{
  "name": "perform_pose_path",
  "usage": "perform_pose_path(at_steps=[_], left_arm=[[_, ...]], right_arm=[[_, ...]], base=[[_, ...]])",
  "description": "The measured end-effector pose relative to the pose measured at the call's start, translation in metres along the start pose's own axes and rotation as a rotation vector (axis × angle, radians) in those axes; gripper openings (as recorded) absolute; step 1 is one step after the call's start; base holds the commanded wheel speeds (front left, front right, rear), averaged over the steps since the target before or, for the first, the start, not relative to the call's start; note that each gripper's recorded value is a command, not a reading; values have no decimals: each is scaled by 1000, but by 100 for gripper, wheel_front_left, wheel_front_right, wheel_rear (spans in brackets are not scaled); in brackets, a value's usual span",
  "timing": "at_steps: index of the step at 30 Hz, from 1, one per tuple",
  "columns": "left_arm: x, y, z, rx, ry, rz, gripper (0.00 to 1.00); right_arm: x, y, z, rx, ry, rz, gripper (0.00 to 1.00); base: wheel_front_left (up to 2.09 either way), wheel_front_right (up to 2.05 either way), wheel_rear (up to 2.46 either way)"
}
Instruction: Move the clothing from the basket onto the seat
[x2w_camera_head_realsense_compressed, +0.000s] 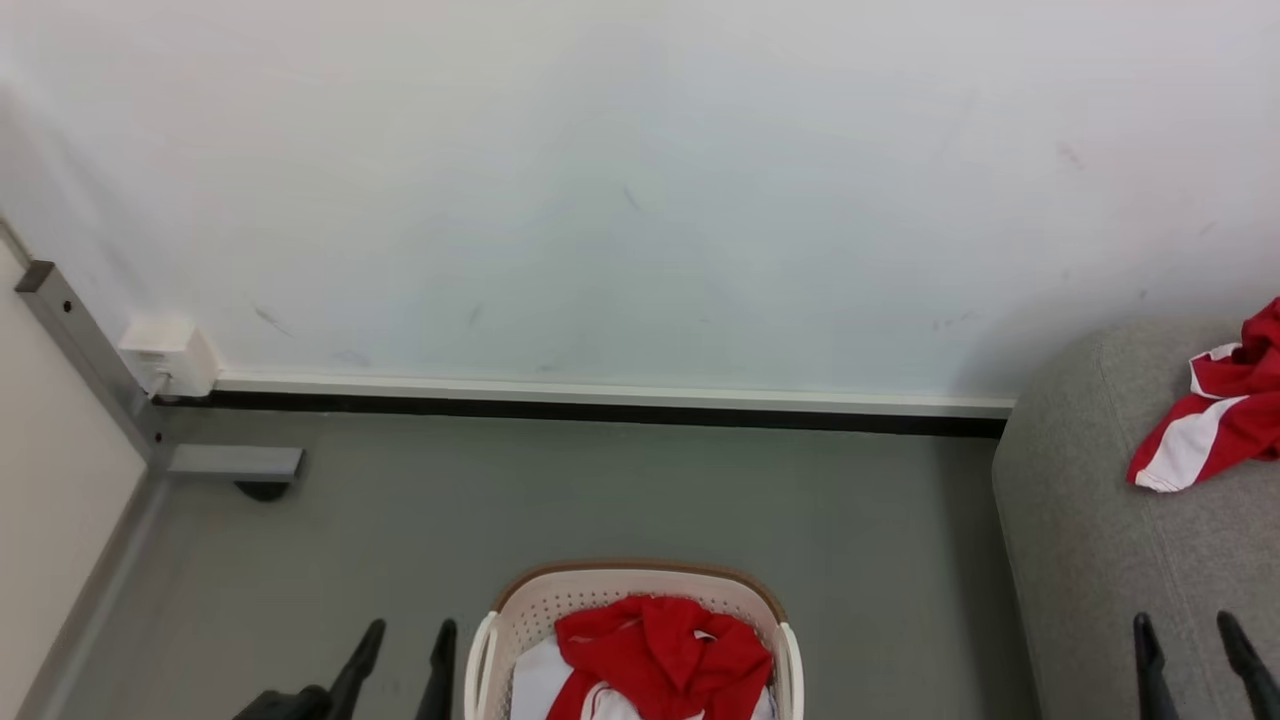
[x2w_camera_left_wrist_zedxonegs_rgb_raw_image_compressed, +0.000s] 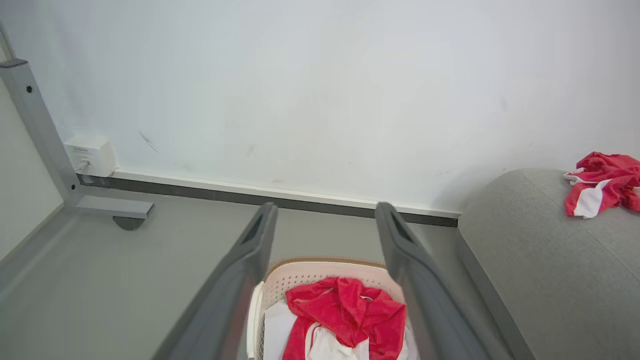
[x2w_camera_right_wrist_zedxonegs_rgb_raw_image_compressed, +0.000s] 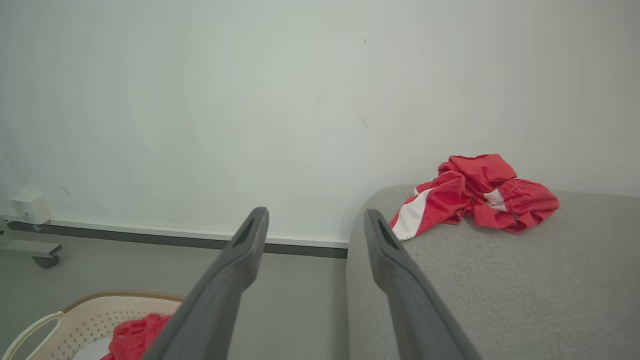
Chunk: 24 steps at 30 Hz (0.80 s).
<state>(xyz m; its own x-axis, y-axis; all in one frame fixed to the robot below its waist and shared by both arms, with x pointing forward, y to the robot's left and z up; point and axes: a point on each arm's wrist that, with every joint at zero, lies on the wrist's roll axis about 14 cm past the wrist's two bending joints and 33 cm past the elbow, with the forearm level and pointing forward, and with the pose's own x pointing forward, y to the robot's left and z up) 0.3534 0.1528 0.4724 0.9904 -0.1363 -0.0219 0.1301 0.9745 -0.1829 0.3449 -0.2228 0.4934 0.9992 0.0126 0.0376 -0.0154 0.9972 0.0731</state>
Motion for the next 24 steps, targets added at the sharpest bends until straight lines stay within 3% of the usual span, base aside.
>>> perform_pose_path(at_steps=[4,10,24], left_arm=[[-14,20,6,14,-25,71,100],[-19,24,6,19,-27,91,100],[-17,20,0,10,-10,81,100]], right_arm=[[-7,20,-9,34,18,27,100],[-7,37,-15,63,34,55,100],[-7,38,-19,61,48,60,100]], base=[[0,0,0],[0,0,0],[0,0,0]])
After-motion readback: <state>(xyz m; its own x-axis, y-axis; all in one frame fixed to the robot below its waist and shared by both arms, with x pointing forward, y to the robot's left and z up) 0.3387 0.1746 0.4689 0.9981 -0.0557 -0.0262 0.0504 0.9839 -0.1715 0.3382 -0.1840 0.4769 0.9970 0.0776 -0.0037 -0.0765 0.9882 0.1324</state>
